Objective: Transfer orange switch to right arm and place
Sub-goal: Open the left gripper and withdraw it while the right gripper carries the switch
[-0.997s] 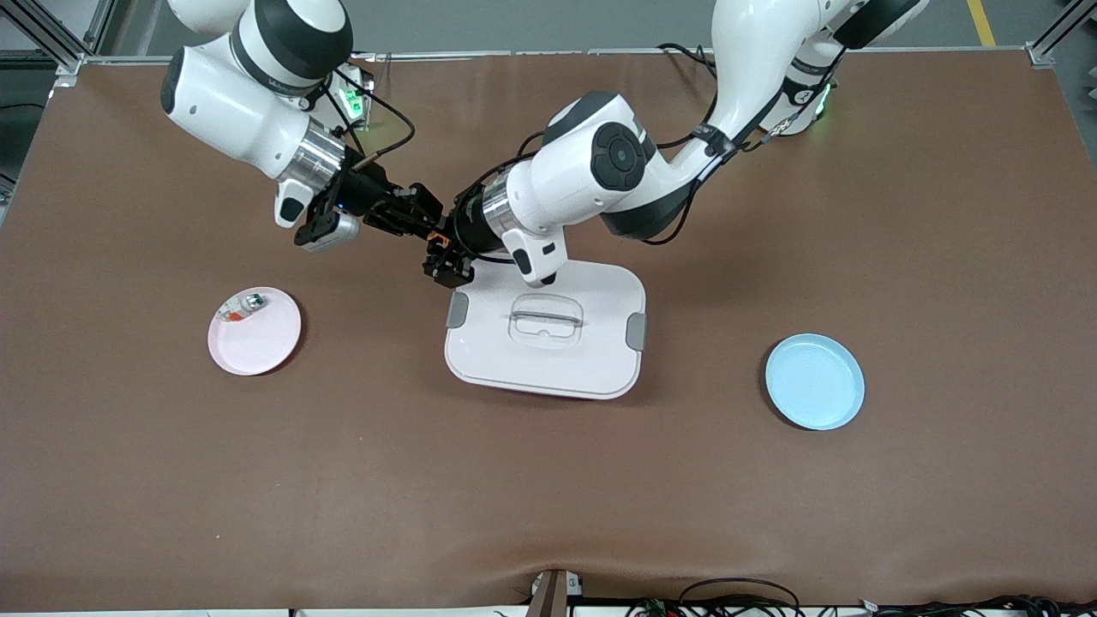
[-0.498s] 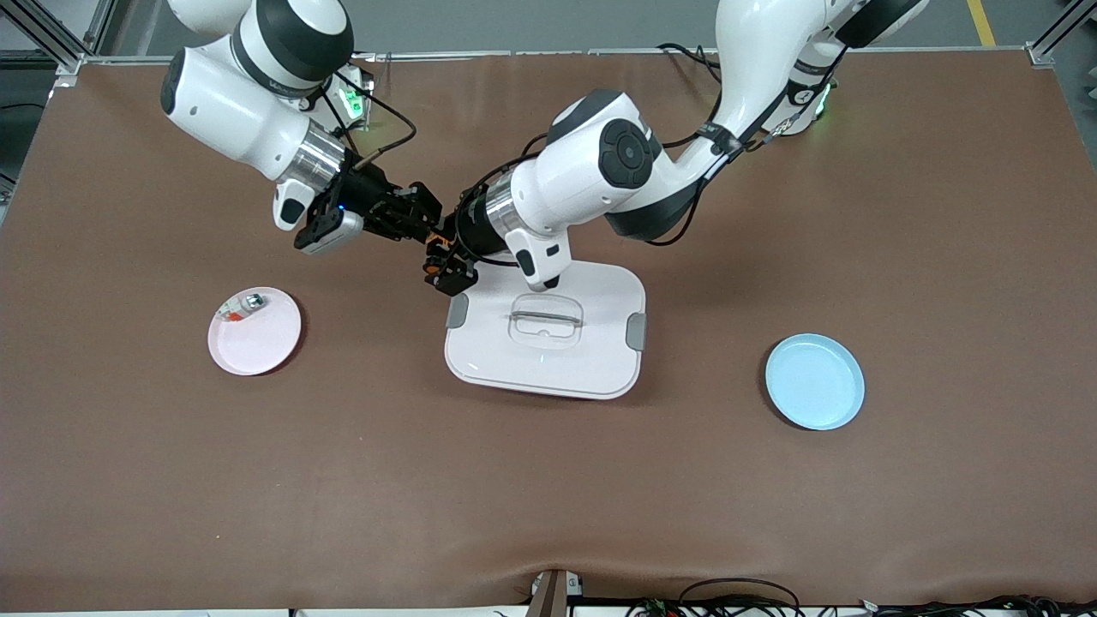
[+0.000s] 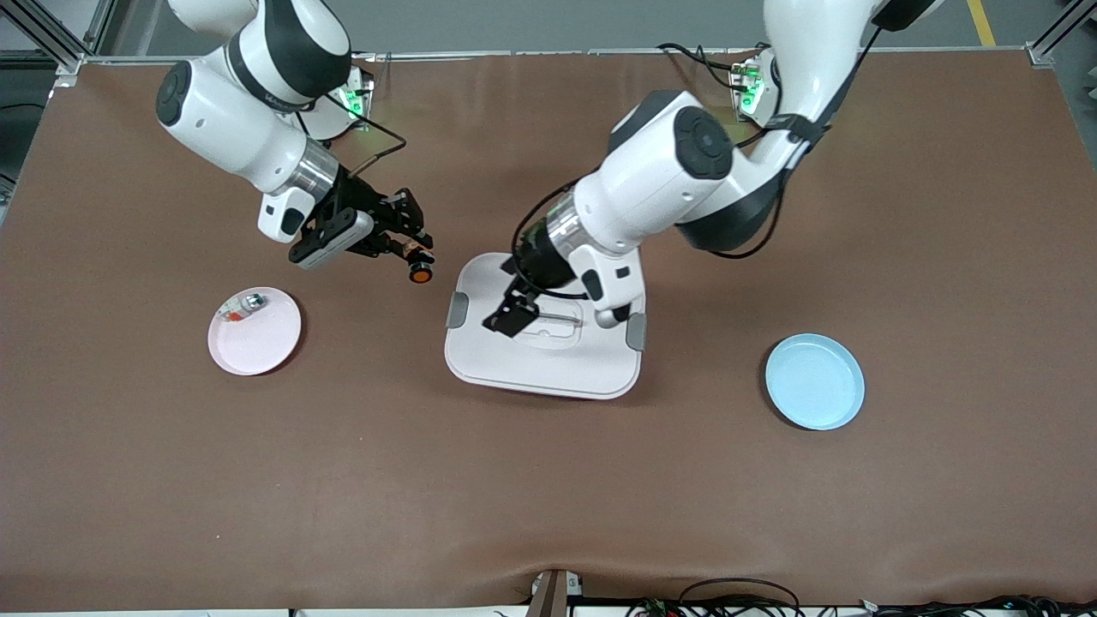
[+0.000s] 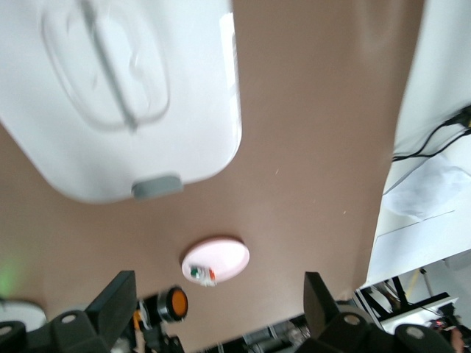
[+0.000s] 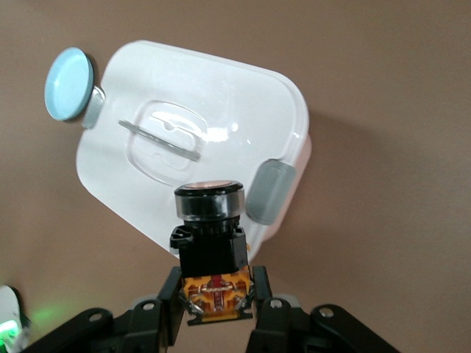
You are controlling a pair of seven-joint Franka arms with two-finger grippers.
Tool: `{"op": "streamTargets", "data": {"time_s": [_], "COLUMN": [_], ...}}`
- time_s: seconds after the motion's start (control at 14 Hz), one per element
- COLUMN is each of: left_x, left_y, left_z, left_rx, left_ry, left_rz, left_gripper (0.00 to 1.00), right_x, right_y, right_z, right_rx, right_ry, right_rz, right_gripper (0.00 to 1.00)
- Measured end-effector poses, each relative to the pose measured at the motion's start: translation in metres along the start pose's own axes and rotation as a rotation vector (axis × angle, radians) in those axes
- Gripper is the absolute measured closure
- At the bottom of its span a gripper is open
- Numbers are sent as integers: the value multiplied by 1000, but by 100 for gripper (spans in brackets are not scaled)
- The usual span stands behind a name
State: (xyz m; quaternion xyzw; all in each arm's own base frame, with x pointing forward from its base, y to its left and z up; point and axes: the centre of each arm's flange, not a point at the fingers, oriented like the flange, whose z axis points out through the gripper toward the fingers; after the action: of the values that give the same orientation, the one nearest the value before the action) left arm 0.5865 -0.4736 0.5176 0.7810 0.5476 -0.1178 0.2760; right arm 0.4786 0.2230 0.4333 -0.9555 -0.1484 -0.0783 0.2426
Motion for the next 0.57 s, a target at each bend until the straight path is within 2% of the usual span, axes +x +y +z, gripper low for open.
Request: {"op": "streamTargets", "data": {"time_s": [0.21, 0.43, 0.57], "left_x": [29, 62, 92], "left_y": [6, 9, 11], "left_z": [-37, -75, -103], "left_rx": [36, 99, 151], "left_ry": [125, 254, 293], "left_rz": [169, 324, 396], "left_gripper": [0, 0, 0], "right_x": [-2, -7, -12], "right_y": [46, 90, 111], "right_z": [-15, -31, -38], "right_rx": [-46, -154, -220], "right_ry": [-52, -144, -213], "right_rz": [-150, -321, -414], "right_gripper": [59, 59, 59]}}
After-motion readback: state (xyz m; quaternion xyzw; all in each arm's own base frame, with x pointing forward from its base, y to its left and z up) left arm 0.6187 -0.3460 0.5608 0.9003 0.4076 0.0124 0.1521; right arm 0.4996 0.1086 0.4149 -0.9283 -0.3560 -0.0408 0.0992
